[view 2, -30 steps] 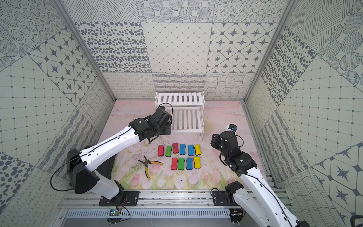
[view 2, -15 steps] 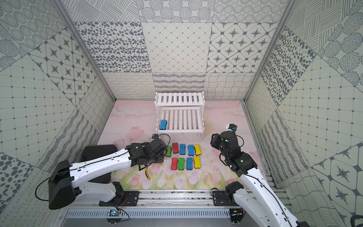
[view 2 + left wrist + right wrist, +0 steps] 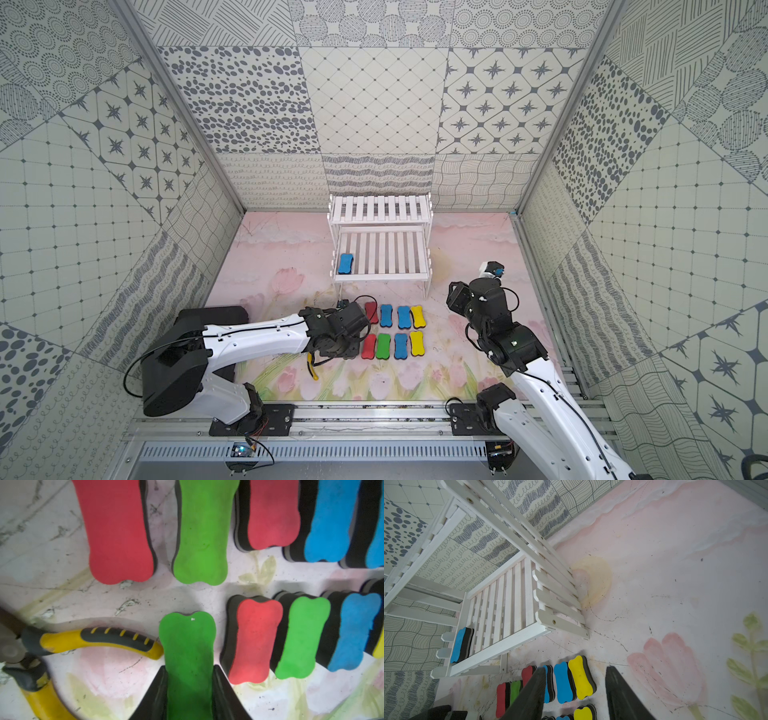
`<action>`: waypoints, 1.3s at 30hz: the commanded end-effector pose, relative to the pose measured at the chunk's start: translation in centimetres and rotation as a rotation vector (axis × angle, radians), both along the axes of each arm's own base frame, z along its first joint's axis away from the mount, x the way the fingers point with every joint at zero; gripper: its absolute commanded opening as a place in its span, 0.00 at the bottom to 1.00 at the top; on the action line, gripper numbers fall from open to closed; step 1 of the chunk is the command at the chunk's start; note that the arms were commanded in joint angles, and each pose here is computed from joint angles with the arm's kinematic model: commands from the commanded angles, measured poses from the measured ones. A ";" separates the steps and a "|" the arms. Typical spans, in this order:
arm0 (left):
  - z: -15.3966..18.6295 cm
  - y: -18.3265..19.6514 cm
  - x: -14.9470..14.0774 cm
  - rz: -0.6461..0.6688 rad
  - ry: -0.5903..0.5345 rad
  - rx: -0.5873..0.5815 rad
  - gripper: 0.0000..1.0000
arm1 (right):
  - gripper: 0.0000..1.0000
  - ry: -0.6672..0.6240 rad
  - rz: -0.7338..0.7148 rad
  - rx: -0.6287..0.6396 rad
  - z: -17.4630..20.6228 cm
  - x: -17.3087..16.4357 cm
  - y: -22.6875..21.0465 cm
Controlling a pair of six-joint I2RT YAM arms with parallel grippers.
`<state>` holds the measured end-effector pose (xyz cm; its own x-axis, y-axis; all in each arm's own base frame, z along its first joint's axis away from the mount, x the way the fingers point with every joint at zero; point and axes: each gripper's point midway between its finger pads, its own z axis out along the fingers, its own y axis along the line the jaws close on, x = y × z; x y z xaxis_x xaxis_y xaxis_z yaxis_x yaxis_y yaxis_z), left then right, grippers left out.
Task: Remove the whiteboard erasers from the shelf
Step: Place the whiteboard eraser at the center of the board.
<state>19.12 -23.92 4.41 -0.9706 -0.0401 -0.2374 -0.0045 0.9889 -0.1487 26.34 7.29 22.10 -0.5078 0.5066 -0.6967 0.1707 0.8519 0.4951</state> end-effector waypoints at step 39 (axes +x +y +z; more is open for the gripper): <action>0.2 0.0 0.6 0.029 -0.005 0.047 0.33 | 0.51 -0.031 -0.013 0.020 1.3 0.7 -0.5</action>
<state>19.96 -25.40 5.10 -0.9651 -0.0679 -0.2527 -0.0236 0.9844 -0.1744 26.53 6.74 21.81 -0.5108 0.5178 -0.6863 0.1898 0.8465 0.4974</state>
